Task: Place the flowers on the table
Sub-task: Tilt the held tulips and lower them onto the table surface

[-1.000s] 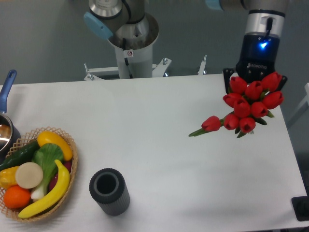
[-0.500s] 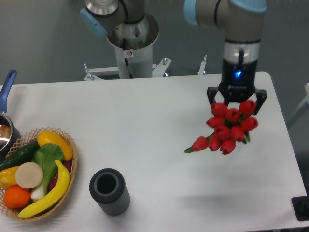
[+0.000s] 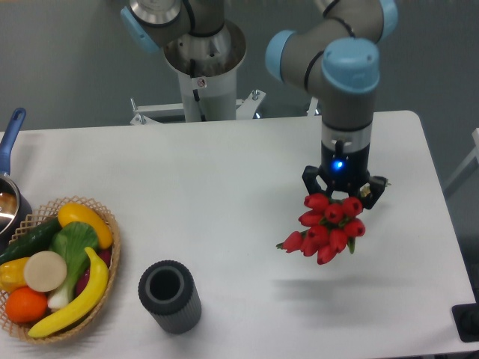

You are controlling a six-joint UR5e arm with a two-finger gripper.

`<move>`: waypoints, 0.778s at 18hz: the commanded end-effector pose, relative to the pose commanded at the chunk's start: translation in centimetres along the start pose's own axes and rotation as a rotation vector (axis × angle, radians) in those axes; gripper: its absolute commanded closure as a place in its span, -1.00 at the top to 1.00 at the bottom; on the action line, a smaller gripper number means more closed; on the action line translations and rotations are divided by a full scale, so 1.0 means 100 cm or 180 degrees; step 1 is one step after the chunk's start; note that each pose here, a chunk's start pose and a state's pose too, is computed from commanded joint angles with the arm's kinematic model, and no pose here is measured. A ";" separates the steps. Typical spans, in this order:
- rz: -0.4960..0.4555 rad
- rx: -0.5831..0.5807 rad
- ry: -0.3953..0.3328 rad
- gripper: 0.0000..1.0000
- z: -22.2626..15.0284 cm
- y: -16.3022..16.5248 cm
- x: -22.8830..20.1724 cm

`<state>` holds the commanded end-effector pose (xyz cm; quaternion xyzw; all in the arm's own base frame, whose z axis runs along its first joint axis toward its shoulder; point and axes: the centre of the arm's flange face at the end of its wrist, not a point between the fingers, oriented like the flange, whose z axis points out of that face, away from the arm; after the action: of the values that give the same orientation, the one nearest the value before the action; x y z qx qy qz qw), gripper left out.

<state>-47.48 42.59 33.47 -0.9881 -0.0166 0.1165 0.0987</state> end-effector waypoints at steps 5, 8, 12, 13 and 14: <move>0.0145 -0.0229 0.0063 -0.02 0.030 0.004 0.007; 0.0246 -0.0413 0.0069 -0.02 0.049 0.002 0.014; 0.0292 -0.0562 0.0069 -0.02 0.064 0.001 0.015; 0.0308 -0.0588 0.0071 -0.02 0.067 -0.001 0.017; 0.0323 -0.0592 0.0080 -0.02 0.069 -0.001 0.018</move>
<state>-47.31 44.13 26.51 -0.9940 0.0240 0.1069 0.0008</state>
